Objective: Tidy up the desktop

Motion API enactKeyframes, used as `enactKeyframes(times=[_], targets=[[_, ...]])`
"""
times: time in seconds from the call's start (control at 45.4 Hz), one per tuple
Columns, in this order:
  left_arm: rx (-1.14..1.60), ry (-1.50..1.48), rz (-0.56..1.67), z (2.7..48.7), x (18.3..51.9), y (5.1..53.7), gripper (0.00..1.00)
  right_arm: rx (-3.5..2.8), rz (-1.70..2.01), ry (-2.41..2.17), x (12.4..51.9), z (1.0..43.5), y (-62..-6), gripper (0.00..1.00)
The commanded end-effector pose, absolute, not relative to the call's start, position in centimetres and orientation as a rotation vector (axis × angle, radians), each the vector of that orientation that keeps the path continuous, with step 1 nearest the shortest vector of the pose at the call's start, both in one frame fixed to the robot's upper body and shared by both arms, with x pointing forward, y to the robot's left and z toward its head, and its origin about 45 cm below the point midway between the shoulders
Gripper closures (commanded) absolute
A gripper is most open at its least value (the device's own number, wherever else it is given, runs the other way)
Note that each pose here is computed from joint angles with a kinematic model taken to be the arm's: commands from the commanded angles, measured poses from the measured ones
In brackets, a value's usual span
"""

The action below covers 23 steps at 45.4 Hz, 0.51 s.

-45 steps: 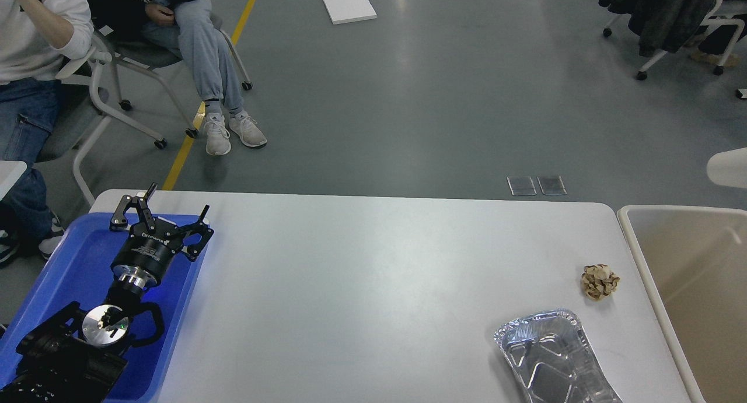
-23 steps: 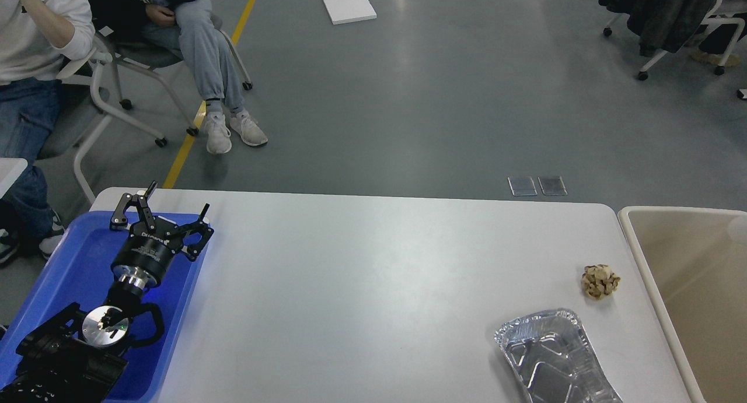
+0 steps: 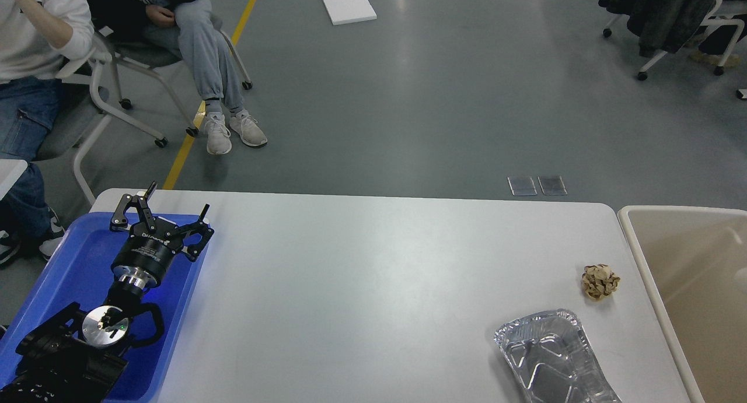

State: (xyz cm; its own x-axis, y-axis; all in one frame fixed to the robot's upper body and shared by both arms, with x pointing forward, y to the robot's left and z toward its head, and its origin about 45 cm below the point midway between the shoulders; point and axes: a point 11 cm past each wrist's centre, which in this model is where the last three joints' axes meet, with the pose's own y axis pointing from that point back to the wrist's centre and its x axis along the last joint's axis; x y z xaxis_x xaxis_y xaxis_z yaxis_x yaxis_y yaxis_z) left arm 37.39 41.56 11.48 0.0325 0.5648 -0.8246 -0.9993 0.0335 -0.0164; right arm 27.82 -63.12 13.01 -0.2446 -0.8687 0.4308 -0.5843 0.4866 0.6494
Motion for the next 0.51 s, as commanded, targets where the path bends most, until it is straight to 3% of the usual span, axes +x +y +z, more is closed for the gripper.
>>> enactKeyframes(times=[0.0, 0.374, 0.484], targets=[[-0.751, 0.753, 1.397, 11.48, 37.39, 41.56, 0.0, 1.058, -0.396, -1.957, 26.41, 9.89, -62.29, 1.0], [-0.75, 0.754, 1.397, 11.47, 37.39, 41.55, 0.0, 1.031, -0.354, -1.915, 26.38, 9.65, -62.12, 1.0], [-0.751, 0.753, 1.397, 11.48, 37.39, 41.56, 0.0, 1.005, -0.309, -1.874, 26.28, 9.85, -62.4, 0.75]])
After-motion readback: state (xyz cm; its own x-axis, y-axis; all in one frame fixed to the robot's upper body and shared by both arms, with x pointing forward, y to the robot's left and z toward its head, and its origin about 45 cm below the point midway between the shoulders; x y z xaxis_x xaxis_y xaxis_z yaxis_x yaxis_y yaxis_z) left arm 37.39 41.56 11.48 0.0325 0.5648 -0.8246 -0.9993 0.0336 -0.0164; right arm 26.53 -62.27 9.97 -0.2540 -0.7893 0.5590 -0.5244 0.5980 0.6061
